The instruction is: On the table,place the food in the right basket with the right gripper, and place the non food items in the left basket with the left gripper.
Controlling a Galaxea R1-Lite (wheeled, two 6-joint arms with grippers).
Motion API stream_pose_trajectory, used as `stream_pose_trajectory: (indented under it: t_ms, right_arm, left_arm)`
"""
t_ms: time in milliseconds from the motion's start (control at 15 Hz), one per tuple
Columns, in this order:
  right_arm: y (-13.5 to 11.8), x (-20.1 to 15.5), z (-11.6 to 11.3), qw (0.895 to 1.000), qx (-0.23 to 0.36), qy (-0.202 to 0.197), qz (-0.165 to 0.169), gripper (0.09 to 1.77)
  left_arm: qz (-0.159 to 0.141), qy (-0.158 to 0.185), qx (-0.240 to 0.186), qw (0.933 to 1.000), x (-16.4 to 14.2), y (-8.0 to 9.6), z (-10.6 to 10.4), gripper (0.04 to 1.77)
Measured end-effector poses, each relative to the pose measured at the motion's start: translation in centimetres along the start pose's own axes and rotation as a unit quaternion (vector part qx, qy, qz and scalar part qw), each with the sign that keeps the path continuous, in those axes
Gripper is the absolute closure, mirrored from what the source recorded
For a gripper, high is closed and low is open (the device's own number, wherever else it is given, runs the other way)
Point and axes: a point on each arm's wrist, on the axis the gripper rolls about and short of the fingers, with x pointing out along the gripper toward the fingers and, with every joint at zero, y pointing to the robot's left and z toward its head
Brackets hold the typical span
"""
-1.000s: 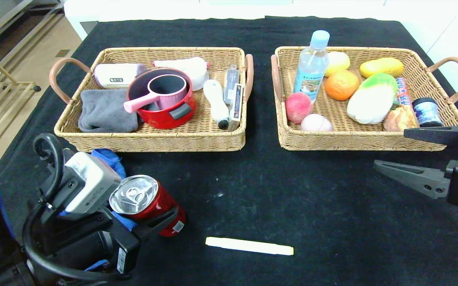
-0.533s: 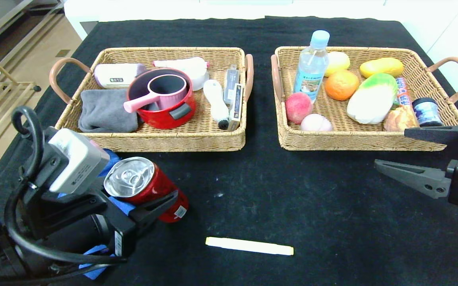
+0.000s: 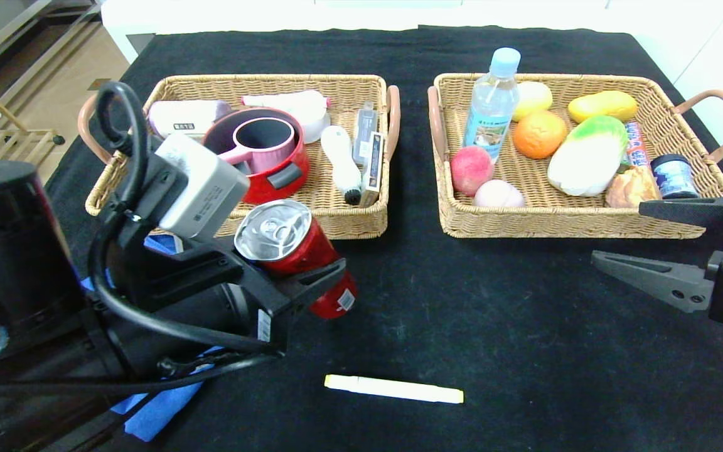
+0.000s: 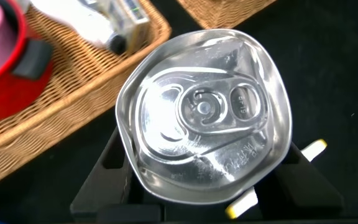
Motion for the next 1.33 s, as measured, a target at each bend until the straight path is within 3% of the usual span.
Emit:
stream_pose_trajectory:
  t_ms: [533, 1200, 1333]
  right_arm:
    - [-0.1, 0.2, 0.0, 1.000, 0.001, 0.002, -0.001, 0.15]
    - [-0.5, 0.4, -0.1, 1.000, 0.003, 0.005, -0.008, 0.15]
    - [-0.5, 0.5, -0.1, 1.000, 0.003, 0.005, -0.008, 0.15]
  left_arm:
    - [-0.055, -0.007, -0.011, 0.9984, 4.7, -3.9, 1.7, 0.83]
    - [-0.072, 0.012, -0.002, 0.9973, 8.9, -5.9, 0.9, 0.83]
    - [-0.074, 0.000, -0.003, 0.9973, 9.2, -6.3, 0.9, 0.83]
